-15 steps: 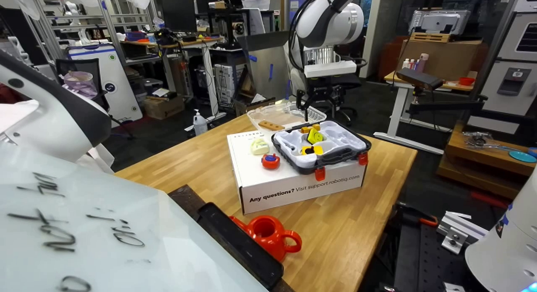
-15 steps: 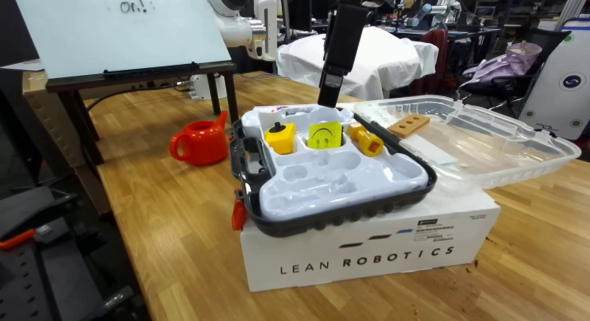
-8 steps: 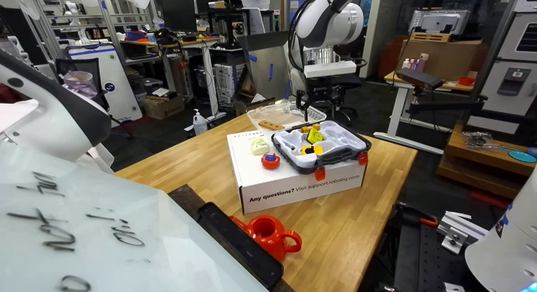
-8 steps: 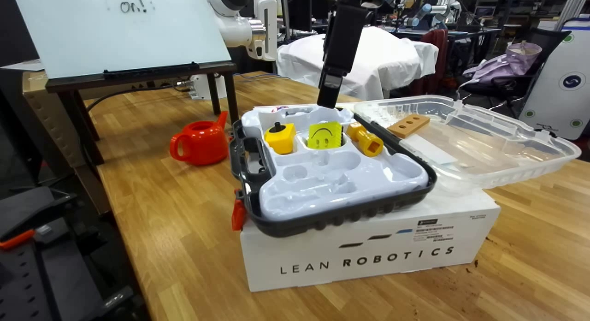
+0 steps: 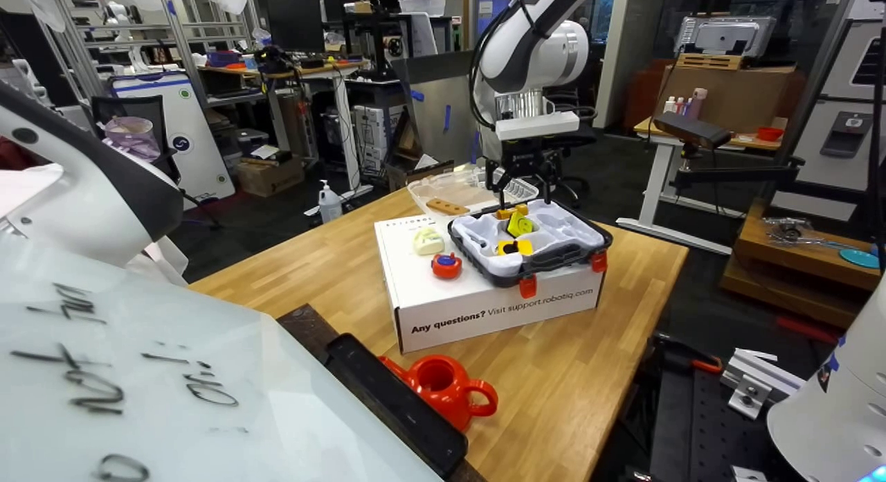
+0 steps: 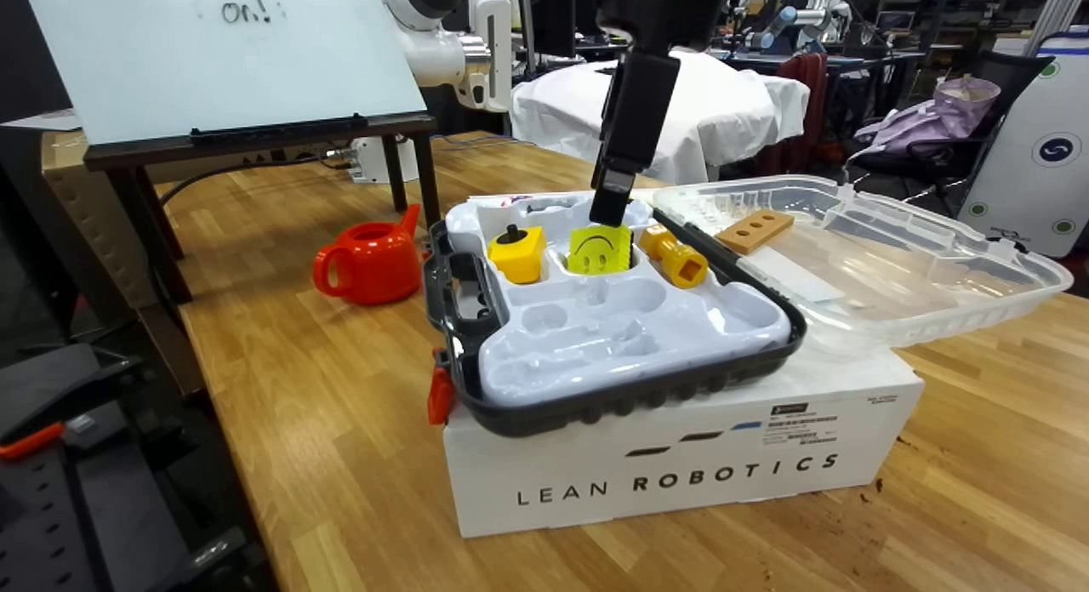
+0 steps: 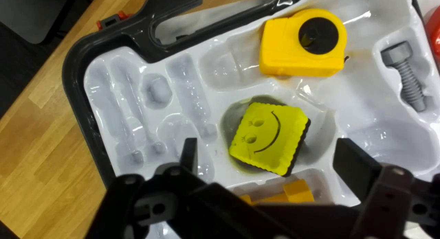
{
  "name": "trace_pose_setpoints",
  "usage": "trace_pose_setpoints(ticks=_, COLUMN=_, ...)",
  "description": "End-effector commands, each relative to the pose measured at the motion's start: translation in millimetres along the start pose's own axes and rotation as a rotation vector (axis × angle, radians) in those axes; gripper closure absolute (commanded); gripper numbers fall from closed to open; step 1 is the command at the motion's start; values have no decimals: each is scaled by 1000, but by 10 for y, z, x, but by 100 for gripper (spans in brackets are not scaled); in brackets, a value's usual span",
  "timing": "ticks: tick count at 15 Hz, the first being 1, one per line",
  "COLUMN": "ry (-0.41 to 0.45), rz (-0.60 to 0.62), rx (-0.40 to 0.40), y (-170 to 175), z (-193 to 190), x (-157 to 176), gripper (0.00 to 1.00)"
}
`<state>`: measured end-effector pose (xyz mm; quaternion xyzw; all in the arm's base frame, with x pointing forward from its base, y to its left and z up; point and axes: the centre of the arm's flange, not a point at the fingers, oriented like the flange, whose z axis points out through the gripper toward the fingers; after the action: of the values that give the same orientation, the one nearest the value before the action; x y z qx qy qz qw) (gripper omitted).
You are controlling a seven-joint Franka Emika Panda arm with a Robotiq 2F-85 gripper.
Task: Remove the black and yellow eraser from the black and white case and place it on the whiteboard stand
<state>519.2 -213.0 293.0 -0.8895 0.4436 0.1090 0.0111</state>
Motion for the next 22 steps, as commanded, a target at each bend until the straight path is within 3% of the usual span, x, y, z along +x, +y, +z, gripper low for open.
trace_pose_setpoints(ticks=1, ry=-19, rz=10, rx=-6, y=-129, z=25, x=99, gripper=0)
trace_pose_setpoints(ticks=22, ry=-62, rz=48, rx=-45, y=-70, z=224, x=170, gripper=0)
